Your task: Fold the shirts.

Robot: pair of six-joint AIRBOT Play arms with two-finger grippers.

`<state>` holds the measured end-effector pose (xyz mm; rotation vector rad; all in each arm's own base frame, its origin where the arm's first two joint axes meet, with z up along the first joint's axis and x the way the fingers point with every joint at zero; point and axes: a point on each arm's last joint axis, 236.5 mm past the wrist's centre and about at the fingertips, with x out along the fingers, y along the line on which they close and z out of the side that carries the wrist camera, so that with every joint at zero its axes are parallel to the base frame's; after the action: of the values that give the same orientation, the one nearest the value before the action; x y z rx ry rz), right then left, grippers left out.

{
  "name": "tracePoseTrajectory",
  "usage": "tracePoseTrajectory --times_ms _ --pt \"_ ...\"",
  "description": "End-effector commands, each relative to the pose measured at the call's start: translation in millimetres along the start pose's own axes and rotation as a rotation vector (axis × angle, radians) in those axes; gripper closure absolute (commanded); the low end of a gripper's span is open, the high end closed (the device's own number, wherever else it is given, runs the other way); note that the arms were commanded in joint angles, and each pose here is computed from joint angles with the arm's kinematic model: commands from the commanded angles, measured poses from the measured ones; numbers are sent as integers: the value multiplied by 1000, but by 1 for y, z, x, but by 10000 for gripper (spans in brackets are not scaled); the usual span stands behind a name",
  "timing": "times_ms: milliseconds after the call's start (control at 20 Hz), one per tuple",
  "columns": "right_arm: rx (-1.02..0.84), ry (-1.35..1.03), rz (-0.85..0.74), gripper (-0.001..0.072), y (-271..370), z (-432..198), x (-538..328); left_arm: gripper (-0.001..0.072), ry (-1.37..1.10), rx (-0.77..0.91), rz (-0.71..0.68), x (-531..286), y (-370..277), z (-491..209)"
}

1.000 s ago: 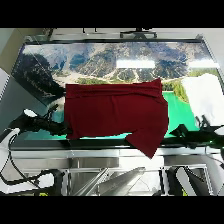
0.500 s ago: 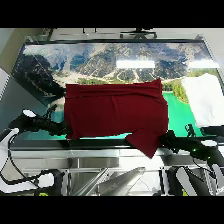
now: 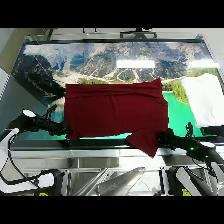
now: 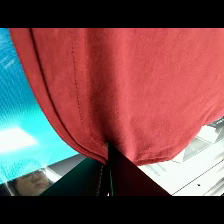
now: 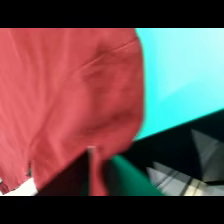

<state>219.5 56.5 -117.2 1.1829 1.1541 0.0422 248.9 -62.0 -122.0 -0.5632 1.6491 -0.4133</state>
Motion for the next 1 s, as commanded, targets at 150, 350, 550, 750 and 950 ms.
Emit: tracePoseTrajectory --times_ms 150,350,550,750,950 --pt "-58 40 147 690 47 6 -11 678 65 11 -53 -12 -13 -12" --pt "-212 -102 158 691 104 58 -55 678 -69 8 -77 -68 -16 4" --pt "-268 -142 121 691 120 87 -68 679 -166 -31 -140 -93 -13 14" --pt "-251 -192 266 691 151 119 -66 678 -130 29 -190 -87 -30 36" --pt "-261 -168 294 691 169 147 -36 678 -127 86 -160 -95 -45 90"
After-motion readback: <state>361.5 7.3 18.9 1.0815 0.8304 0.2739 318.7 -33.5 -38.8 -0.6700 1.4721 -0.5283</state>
